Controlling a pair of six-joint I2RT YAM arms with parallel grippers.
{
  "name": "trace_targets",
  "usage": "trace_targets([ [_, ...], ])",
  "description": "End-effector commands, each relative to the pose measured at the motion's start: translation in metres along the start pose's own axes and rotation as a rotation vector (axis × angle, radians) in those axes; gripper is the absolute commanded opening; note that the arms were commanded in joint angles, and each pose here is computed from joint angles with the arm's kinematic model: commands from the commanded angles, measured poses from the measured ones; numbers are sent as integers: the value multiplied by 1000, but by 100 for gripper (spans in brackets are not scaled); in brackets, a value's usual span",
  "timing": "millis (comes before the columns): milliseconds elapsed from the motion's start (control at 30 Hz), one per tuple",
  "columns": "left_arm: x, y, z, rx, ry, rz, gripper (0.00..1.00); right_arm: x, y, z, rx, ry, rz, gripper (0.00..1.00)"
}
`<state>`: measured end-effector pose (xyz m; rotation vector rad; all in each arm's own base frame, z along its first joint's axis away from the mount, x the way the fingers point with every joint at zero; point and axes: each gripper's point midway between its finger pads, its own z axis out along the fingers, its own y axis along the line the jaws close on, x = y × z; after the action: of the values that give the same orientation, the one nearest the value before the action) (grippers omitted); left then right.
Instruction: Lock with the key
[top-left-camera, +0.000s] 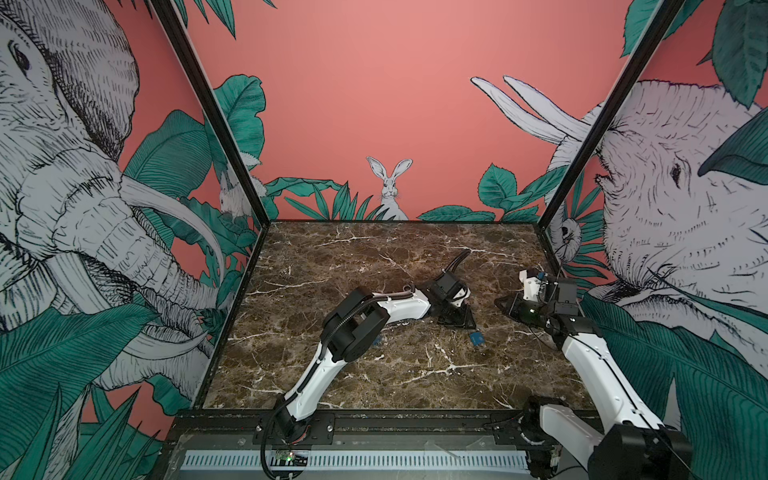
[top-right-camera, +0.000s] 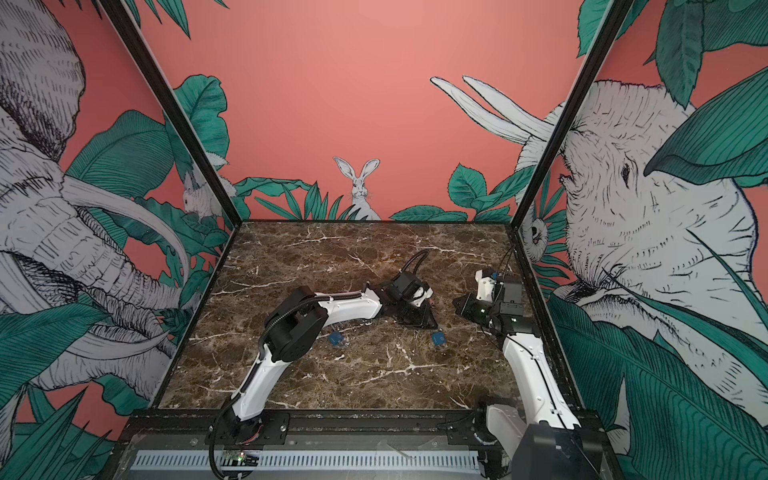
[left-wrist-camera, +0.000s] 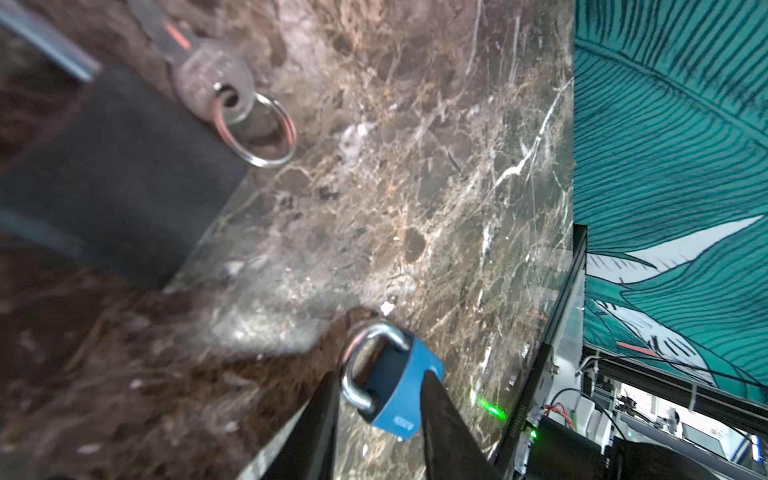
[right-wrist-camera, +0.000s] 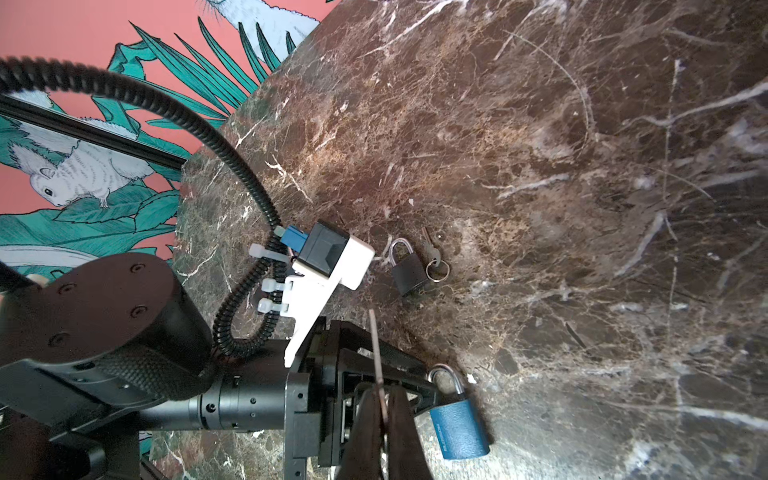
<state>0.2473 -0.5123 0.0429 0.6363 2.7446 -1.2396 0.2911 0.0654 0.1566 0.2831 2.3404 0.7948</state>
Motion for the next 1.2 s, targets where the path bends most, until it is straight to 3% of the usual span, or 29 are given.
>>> trace_targets([
  [0, -16, -18, -34, -2, -65, 45, 37, 0, -3, -1, 21, -4, -14, 0],
  [300, -33, -34, -78, 14, -146, 105, 36, 27, -17, 13, 125, 97, -69, 0],
  [500, -43, -53, -123, 28, -264, 190, 35, 45, -26, 25, 187, 157, -95, 0],
  [800, -52, -32, -197, -6, -479, 182, 35, 67, -44, 41, 261, 267, -114, 0],
  [1167, -47, -20, -198, 2, -485, 130, 36, 88, -67, 57, 371, 368, -142, 0],
])
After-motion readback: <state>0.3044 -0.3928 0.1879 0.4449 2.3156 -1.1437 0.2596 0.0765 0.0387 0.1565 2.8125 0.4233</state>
